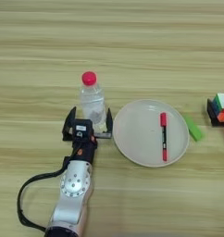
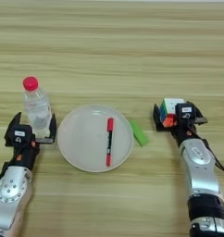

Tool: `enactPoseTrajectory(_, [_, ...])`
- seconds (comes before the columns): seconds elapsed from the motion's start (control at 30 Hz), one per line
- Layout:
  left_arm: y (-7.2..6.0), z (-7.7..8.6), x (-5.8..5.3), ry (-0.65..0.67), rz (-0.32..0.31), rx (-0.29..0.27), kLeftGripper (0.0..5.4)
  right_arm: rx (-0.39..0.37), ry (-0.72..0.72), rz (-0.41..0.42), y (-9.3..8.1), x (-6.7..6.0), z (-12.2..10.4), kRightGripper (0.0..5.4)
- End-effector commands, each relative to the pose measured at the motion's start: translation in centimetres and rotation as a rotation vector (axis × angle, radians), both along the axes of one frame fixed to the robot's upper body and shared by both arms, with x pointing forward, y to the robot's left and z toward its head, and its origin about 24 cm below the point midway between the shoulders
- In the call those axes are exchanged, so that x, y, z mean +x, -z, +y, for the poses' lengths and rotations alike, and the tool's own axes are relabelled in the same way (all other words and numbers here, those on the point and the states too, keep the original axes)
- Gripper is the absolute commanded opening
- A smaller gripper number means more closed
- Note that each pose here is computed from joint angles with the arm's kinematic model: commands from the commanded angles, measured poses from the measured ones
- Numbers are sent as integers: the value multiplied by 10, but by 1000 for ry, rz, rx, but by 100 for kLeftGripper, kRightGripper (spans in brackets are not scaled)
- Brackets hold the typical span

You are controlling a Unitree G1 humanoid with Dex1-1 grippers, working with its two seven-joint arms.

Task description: Move the objects on the table

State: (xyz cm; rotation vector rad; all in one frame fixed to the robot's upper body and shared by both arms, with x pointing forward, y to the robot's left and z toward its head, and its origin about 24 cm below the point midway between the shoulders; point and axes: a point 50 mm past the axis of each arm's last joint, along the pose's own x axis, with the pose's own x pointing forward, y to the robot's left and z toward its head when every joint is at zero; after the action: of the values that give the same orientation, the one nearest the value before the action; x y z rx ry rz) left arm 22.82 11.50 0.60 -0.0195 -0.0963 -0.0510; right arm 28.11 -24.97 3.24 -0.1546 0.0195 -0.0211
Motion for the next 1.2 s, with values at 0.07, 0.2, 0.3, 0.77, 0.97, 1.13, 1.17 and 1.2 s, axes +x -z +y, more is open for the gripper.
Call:
enactPoseTrajectory(0.07, [-2, -7, -1, 4, -10, -7, 540, -58, -17, -74, -15, -2, 0, 538])
enactPoseTrajectory(0.2, [-2, -7, -1, 3, -10, -8, 540, -82, -53, -119, -27, -2, 0, 538])
enactPoseTrajectory(0.3, [-2, -7, -1, 2, -11, -8, 540, -104, -107, -161, -39, -3, 0, 538])
enactPoseTrajectory(0.77, [-3, -8, 0, -3, -16, -8, 540, -220, -342, -122, -69, -13, -14, 538])
enactPoseTrajectory(0.97, [-3, -8, 0, -3, -16, -8, 540, -270, -426, -67, -70, -20, -17, 538])
enactPoseTrajectory(1.13, [-3, -8, 0, -3, -17, -9, 540, -280, -523, -12, -64, -28, -14, 538])
enactPoseTrajectory(1.17, [-3, -8, 1, -3, -17, -9, 540, -274, -548, -1, -63, -29, -12, 538])
enactPoseTrajectory(1.2, [-3, -8, 1, -3, -17, -9, 540, -263, -577, 12, -61, -32, -10, 538])
